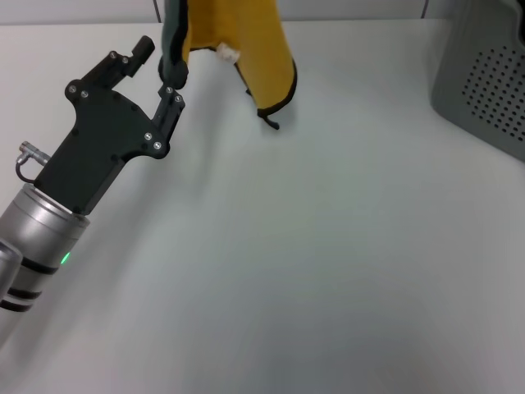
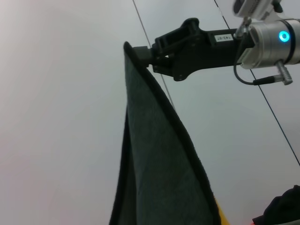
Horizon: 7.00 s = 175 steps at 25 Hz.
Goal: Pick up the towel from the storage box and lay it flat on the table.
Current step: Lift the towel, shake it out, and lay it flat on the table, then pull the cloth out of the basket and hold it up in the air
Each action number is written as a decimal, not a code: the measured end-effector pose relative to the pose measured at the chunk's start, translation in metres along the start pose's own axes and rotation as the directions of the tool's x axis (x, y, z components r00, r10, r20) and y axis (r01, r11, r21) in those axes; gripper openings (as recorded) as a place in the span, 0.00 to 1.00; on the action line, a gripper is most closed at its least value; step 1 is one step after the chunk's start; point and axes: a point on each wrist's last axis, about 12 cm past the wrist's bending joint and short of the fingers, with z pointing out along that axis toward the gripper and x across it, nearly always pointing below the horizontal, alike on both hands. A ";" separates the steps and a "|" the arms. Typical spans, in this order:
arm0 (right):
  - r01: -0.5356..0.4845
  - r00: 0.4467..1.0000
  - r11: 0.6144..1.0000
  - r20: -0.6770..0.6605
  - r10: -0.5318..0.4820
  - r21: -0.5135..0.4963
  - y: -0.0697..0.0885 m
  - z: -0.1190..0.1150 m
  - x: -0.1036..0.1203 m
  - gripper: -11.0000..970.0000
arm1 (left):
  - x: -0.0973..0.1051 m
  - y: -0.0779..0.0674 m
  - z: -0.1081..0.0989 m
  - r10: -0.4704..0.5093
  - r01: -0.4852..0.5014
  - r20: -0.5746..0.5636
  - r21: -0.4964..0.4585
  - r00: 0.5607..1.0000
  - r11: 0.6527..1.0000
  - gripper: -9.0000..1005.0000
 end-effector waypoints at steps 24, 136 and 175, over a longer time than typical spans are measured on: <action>0.001 1.000 1.000 0.021 -0.001 0.015 -0.001 -0.004 -0.003 0.03 | 0.000 -0.001 -0.005 -0.108 0.108 -0.009 0.017 0.994 0.994 0.34; -0.183 0.983 0.979 -0.037 0.180 -0.085 0.006 -0.148 0.094 0.03 | -0.101 0.156 0.035 -0.486 0.589 -0.338 0.371 0.806 0.718 0.02; -0.456 0.878 0.886 0.122 0.464 -0.088 0.070 -0.238 0.123 0.03 | -0.126 0.151 0.025 -0.439 0.791 -0.676 0.385 0.592 0.475 0.02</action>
